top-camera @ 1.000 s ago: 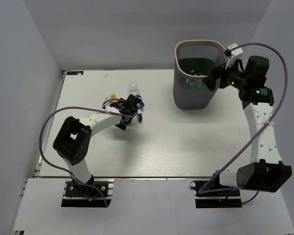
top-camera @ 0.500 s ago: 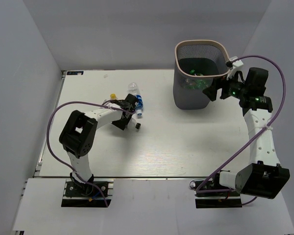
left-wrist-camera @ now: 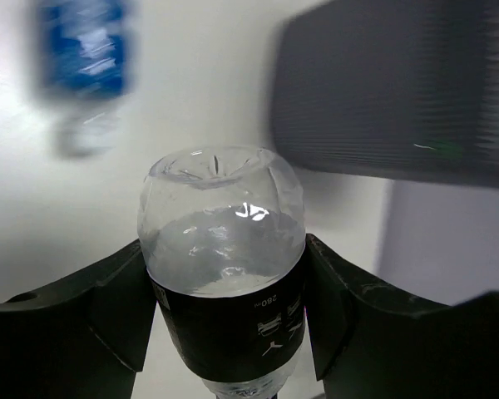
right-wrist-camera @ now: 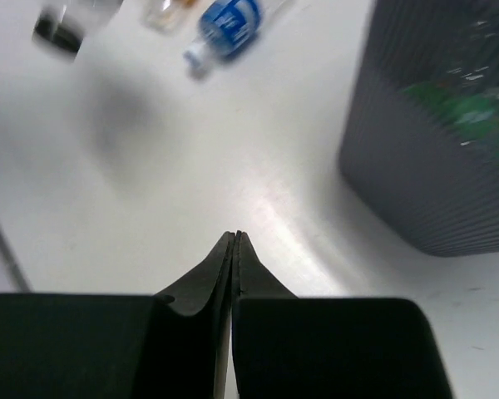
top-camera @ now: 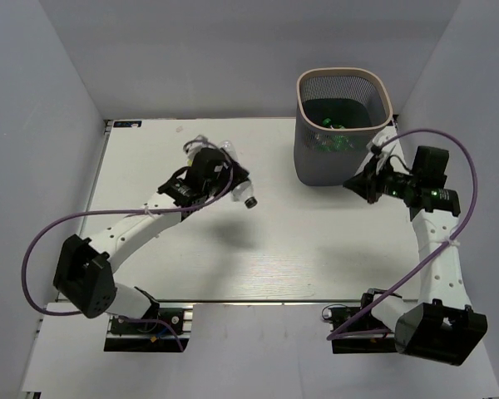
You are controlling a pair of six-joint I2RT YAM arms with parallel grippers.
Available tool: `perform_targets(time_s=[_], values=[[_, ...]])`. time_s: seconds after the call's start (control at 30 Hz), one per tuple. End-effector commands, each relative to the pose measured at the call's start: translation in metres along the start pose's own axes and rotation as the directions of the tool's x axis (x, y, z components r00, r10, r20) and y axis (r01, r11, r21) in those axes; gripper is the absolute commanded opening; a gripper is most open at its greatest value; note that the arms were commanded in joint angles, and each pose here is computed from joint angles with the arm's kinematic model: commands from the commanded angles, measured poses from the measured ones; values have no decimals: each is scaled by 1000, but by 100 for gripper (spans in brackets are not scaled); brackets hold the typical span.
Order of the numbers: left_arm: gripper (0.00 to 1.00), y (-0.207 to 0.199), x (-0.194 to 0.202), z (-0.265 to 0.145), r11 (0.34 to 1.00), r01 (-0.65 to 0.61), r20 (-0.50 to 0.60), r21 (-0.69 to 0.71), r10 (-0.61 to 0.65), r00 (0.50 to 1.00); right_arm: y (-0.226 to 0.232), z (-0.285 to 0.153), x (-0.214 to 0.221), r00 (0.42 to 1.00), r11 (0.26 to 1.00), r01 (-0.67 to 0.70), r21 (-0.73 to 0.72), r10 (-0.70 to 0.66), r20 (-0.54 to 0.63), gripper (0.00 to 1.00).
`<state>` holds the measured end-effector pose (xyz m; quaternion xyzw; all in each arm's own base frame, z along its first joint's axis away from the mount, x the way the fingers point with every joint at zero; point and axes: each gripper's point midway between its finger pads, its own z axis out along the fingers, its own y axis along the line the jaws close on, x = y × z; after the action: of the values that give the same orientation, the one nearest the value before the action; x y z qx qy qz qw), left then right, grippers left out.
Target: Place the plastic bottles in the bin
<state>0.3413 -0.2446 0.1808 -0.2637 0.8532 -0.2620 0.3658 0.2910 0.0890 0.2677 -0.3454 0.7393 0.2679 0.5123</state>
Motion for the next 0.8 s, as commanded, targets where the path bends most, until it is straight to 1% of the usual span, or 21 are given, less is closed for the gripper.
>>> perform_targets(time_s=[0.0,0.03,0.07,0.1,0.13,0.17,0.2,0.23,0.27,0.3,0.33,0.4,0.43,0.47,0.5,0.57,0.6,0.63,0.7,0.73,0.77], values=[[0,-112,-22,-30,875,-246,93,416,229,969,44,-3,27,995,978,104,-179,-104,9,0],[0,-130,-16,-34,838,-265,84,477,257,963,48,-3,39,996,978,87,-192,-90,-7,0],[0,-169,-34,-51,775,-286,147,564,246,958,54,-2,53,996,975,73,-210,-80,-27,0],[0,-187,-29,-56,723,-321,162,612,284,945,57,-1,64,996,975,68,-213,-79,-45,5],[0,-214,-37,-54,687,-335,188,645,282,941,60,-1,74,996,974,46,-221,-62,-66,9],[0,-236,-44,-58,631,-355,231,690,272,934,62,-2,81,994,972,55,-227,-75,-80,21],[0,-251,-48,-58,602,-367,253,709,269,929,66,-1,90,993,971,42,-236,-67,-98,23],[0,-284,-63,-79,520,-391,308,760,242,920,64,-1,98,990,972,49,-230,-79,-120,24],[0,-294,-56,-53,509,-390,302,767,250,920,68,-1,110,988,971,30,-238,-65,-140,26],[0,-310,-54,-53,474,-394,311,788,246,918,69,0,114,987,969,31,-244,-68,-147,26],[0,-342,-75,-80,406,-406,359,819,189,914,71,-1,124,984,971,21,-240,-63,-169,26],[0,-370,-83,-72,372,-371,349,851,129,928,71,-1,129,982,970,28,-242,-72,-175,27],[1,-375,-83,-66,372,-354,334,858,119,935,72,0,134,981,970,24,-243,-70,-183,27],[1,-380,-88,-61,379,-342,336,860,84,938,73,0,136,981,970,19,-242,-65,-183,29],[7,-382,-87,-44,394,-323,324,861,66,944,73,0,136,981,970,23,-243,-69,-180,29],[14,-380,-89,-26,431,-291,312,854,22,950,74,1,141,981,972,-2,-237,-43,-187,34],[25,-379,-88,-20,433,-266,296,861,-2,955,73,1,139,982,974,17,-226,-59,-177,35],[32,-376,-84,-7,446,-254,288,858,-10,958,74,2,141,982,975,-7,-223,-35,-185,38],[44,-374,-83,6,464,-250,291,850,-19,956,72,2,140,983,977,2,-215,-42,-181,43],[57,-374,-81,11,470,-239,280,850,-18,960,72,2,141,983,977,-4,-211,-35,-182,46],[66,-371,-78,24,486,-235,280,842,-21,960,72,3,141,983,978,-9,-211,-30,-180,50]])
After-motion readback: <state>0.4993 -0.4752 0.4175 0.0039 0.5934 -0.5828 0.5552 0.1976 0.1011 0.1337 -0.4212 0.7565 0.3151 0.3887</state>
